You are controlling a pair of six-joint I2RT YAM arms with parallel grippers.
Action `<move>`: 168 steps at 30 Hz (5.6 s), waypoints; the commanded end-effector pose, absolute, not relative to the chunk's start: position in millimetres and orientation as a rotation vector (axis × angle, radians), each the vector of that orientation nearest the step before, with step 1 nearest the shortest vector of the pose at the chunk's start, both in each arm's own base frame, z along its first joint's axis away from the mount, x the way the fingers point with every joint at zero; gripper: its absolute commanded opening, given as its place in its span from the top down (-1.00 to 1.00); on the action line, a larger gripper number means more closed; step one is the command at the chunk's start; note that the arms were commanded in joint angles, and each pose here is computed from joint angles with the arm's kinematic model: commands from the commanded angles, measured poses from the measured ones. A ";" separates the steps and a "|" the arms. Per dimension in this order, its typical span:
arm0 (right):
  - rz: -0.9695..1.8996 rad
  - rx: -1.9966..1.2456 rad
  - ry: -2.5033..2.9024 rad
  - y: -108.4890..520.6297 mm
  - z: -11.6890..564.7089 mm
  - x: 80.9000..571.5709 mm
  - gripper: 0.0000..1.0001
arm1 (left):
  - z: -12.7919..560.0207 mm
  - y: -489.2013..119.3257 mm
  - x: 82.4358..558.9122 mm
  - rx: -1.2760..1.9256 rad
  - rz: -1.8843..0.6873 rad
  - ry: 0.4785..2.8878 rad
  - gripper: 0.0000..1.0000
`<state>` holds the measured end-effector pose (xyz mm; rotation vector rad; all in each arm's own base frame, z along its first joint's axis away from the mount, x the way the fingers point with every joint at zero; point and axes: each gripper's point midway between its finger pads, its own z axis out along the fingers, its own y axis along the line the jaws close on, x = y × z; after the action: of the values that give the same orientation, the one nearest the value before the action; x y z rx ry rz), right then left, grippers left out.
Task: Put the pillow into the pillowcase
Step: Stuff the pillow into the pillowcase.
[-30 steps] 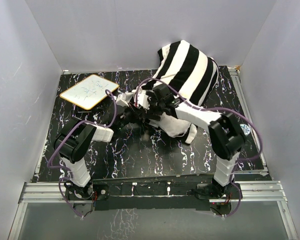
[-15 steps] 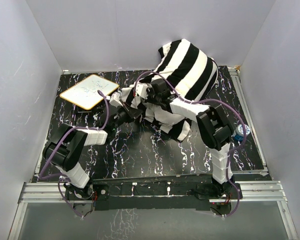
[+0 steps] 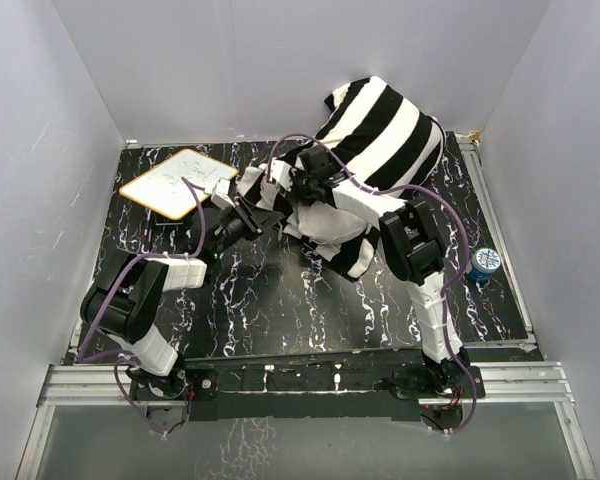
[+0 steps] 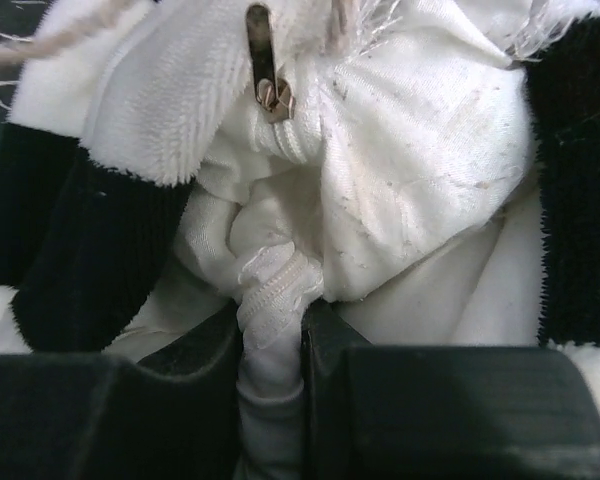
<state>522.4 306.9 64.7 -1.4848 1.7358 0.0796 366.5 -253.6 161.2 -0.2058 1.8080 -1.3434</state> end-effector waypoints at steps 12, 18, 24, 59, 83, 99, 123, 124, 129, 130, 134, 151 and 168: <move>0.358 -1.464 2.057 235.2 -1.4 487.9 0.76 | 122.8 -202.8 453.2 -0.331 -1.034 2.013 -0.53; 0.376 -1.466 2.056 236.4 -1.0 485.0 0.76 | 108.8 -207.2 473.5 -0.323 -0.998 2.083 -0.57; 0.382 -1.461 2.059 236.9 -0.4 485.0 0.76 | 94.8 -220.2 490.7 -0.266 -1.001 2.152 -0.47; 0.735 -1.474 1.880 225.6 121.9 439.5 -0.37 | 212.0 -228.8 390.8 -0.029 -1.232 1.937 -0.26; 0.206 -1.820 1.568 133.0 158.5 330.1 -0.95 | 179.7 -267.1 299.9 0.104 -1.271 1.895 -0.38; 0.155 -1.073 1.651 188.7 222.5 500.7 0.85 | 153.2 -303.4 270.4 0.214 -1.224 1.688 -0.38; 0.357 -1.060 1.823 237.2 177.9 521.2 0.85 | 23.5 -393.9 356.7 0.017 -0.685 1.966 -0.60; 0.364 -1.062 1.825 238.3 177.2 520.2 0.85 | 20.4 -392.0 361.0 -0.007 -0.624 1.977 -0.68; 0.380 -1.070 1.837 242.5 173.0 515.2 0.84 | -1.8 -377.0 376.4 -0.098 -0.430 2.005 -0.82; 0.380 -1.072 1.841 243.0 171.6 514.2 0.84 | -3.6 -378.1 379.4 -0.090 -0.415 2.001 -0.78; 0.347 -1.063 1.865 237.3 166.2 514.1 0.84 | -9.7 -380.6 389.0 -0.069 -0.361 1.987 0.09; -0.464 -1.205 2.051 114.3 57.0 542.5 0.85 | 216.9 -340.1 304.2 0.414 -0.558 1.573 1.00; 0.203 -1.666 2.090 164.8 53.3 427.2 0.53 | 172.3 -297.0 291.0 0.157 -0.987 1.723 0.26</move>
<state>487.4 188.3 91.6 -1.5861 1.8163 -0.0085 314.9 -281.8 211.0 0.2804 1.6028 -0.6952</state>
